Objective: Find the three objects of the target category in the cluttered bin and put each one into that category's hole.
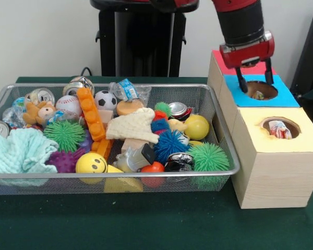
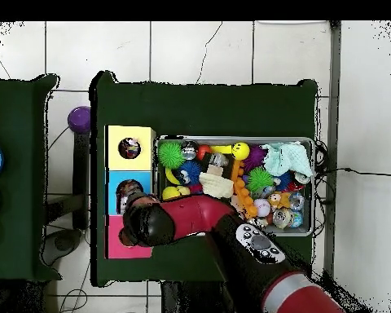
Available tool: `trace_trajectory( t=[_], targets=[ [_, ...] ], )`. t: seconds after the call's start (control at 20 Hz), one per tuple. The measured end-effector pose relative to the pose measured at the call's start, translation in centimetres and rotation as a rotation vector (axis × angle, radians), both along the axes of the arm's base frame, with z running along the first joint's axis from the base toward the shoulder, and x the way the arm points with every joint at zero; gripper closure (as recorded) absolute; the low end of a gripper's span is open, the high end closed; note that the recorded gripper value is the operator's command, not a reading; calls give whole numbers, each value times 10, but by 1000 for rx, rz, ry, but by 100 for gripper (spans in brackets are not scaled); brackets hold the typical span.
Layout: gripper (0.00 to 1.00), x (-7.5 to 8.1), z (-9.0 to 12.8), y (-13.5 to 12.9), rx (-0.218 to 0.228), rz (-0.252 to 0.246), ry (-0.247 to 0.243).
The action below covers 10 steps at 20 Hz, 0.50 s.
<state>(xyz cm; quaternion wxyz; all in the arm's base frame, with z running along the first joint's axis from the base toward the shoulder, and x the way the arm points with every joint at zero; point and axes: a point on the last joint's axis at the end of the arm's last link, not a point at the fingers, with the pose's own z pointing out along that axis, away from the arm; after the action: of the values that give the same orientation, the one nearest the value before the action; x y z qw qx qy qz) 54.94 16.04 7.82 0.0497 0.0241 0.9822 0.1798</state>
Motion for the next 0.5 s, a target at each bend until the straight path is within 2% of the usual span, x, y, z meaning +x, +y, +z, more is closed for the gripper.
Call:
trace_trajectory(
  t=[0.05, 0.25, 0.5],
  targets=[
    [0, 1, 13, -3, -24, 17, 2],
    [0, -1, 37, -15, -78, 44, 25],
    [0, -5, 55, -34, -128, 49, 68]
  ],
)
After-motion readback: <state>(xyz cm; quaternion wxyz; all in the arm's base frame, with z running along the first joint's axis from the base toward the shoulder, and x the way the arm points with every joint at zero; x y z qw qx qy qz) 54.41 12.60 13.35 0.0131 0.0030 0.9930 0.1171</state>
